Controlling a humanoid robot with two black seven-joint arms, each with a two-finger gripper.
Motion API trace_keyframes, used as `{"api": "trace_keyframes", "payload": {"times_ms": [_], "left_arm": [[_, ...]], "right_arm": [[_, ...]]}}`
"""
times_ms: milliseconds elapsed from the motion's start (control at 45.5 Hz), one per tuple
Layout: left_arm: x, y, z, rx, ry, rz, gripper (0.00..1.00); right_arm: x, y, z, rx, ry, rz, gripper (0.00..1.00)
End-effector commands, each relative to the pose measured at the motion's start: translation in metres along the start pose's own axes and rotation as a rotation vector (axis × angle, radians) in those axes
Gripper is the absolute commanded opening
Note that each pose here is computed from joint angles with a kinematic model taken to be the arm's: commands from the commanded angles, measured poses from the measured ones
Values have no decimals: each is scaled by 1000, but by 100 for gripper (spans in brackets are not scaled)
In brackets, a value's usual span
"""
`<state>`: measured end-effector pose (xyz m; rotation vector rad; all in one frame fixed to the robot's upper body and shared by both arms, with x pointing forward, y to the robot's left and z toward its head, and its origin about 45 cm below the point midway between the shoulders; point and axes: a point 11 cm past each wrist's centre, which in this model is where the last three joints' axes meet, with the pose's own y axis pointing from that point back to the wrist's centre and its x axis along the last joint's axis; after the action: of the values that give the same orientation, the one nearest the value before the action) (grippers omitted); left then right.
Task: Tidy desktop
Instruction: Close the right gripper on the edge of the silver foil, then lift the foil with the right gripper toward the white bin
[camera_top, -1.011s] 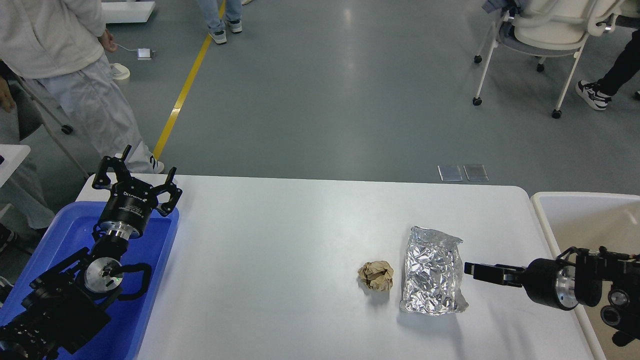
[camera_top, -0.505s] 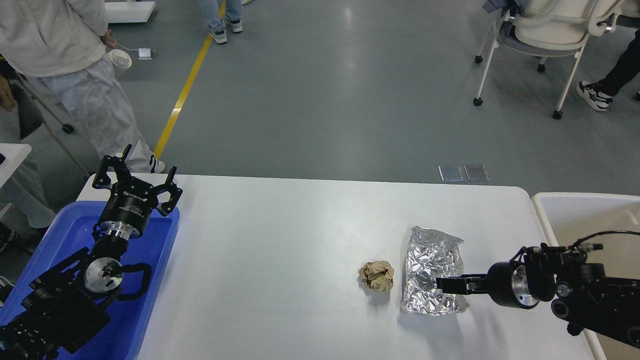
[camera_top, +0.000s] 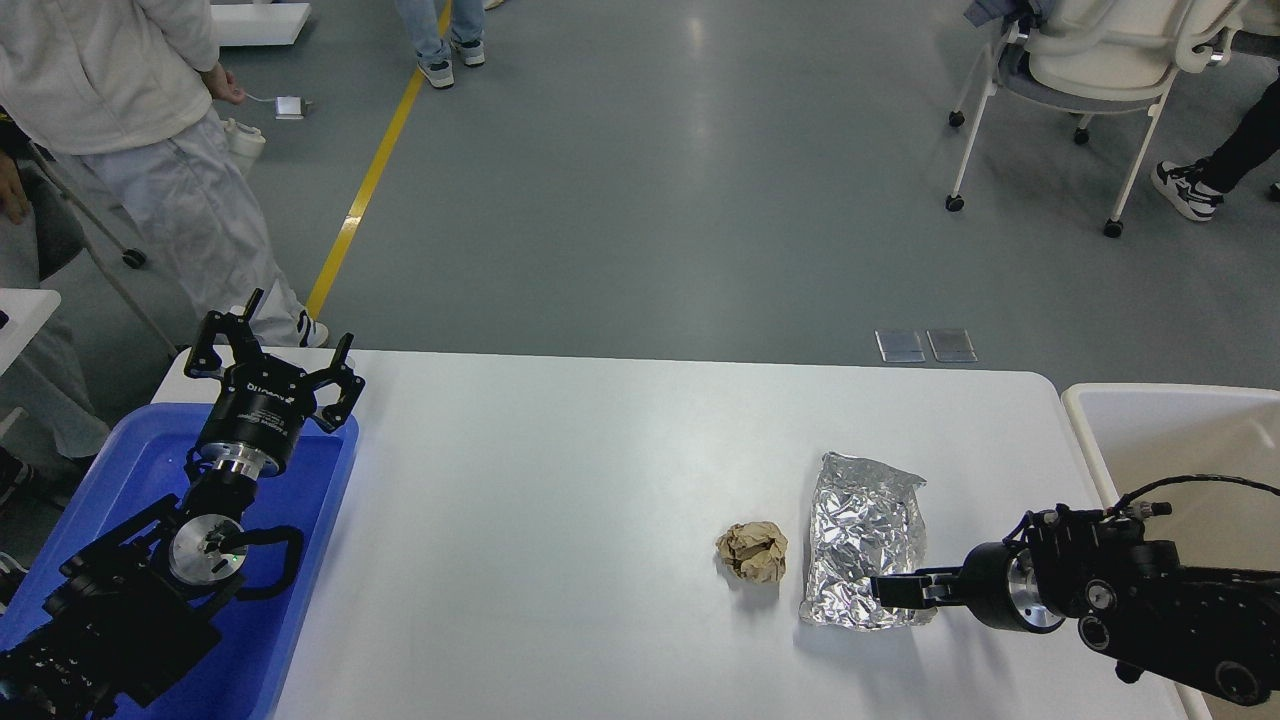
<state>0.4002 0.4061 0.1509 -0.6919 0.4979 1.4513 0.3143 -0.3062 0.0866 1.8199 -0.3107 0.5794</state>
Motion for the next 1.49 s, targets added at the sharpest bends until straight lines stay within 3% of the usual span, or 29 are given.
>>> {"api": "trace_keyframes", "payload": {"times_ms": [0, 88, 132, 198, 220, 747, 1187, 1473], "left_arm": [[0, 0, 0, 1, 0, 1, 100], [0, 0, 0, 1, 0, 1, 100], [1, 0, 0, 1, -1, 2, 100], [0, 0, 0, 1, 0, 1, 100], [1, 0, 0, 1, -1, 2, 100], [0, 0, 0, 1, 0, 1, 100], [1, 0, 0, 1, -1, 2, 100], [1, 0, 0, 1, -1, 2, 100]], "right_arm": [[0, -6, 1, -7, 11, 15, 68], [0, -6, 5, -17, 8, 14, 27], [0, -5, 7, -23, 7, 15, 21], [0, -4, 8, -25, 7, 14, 1], [-1, -4, 9, -27, 7, 13, 0], [2, 7, 19, -5, 23, 0, 0], [41, 33, 29, -26, 29, 53, 0], [76, 70, 33, -28, 12, 95, 0]]}}
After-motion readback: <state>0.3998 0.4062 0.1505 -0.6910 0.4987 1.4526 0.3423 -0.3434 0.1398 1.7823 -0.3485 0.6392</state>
